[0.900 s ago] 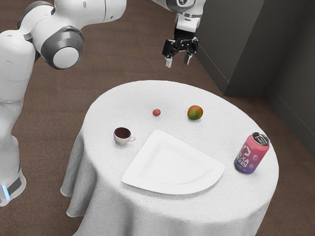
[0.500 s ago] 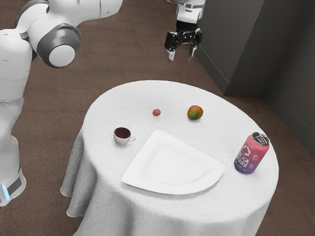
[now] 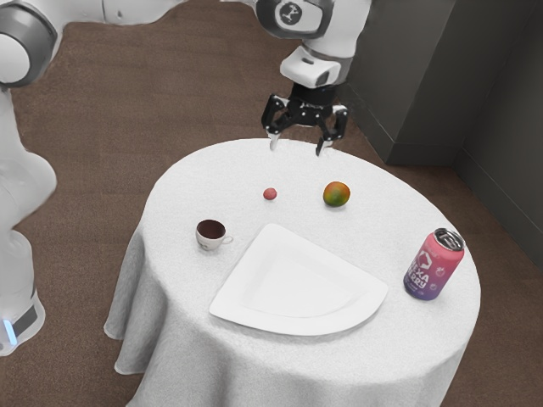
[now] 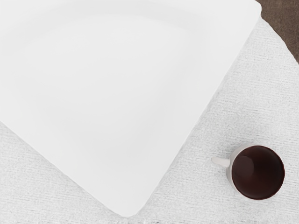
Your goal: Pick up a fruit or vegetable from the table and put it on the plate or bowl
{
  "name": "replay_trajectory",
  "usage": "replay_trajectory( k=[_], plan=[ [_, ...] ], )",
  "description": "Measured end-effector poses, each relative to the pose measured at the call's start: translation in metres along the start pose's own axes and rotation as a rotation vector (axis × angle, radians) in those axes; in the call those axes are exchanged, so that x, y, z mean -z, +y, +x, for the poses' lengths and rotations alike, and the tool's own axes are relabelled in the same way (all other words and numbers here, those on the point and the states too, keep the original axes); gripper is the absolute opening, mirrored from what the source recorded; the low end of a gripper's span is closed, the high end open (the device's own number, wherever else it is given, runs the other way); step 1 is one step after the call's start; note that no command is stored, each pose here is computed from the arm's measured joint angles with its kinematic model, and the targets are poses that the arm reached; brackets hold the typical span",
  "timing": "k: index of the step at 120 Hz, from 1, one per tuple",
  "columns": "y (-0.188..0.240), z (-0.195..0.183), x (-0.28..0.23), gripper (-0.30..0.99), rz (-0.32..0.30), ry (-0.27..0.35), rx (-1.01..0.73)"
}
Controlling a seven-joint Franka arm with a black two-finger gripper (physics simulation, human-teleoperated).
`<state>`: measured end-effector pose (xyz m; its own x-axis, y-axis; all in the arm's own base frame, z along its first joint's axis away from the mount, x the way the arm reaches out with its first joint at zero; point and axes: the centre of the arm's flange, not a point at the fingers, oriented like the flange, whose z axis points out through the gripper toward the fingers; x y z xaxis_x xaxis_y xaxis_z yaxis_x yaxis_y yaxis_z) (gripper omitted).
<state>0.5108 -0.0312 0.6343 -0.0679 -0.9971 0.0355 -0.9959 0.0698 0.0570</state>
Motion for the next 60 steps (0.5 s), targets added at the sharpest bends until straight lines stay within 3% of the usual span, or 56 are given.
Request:
replay_trajectory(
  k=[15,28,60],
  plan=[
    [0.034,-0.063,-0.044,0.69,-0.046,0.004,0.075],
    [0.019,-0.065,-0.084,0.69,-0.085,-0.048,0.085],
    [-0.01,-0.077,-0.119,0.69,-0.052,-0.086,0.115]
  ],
)
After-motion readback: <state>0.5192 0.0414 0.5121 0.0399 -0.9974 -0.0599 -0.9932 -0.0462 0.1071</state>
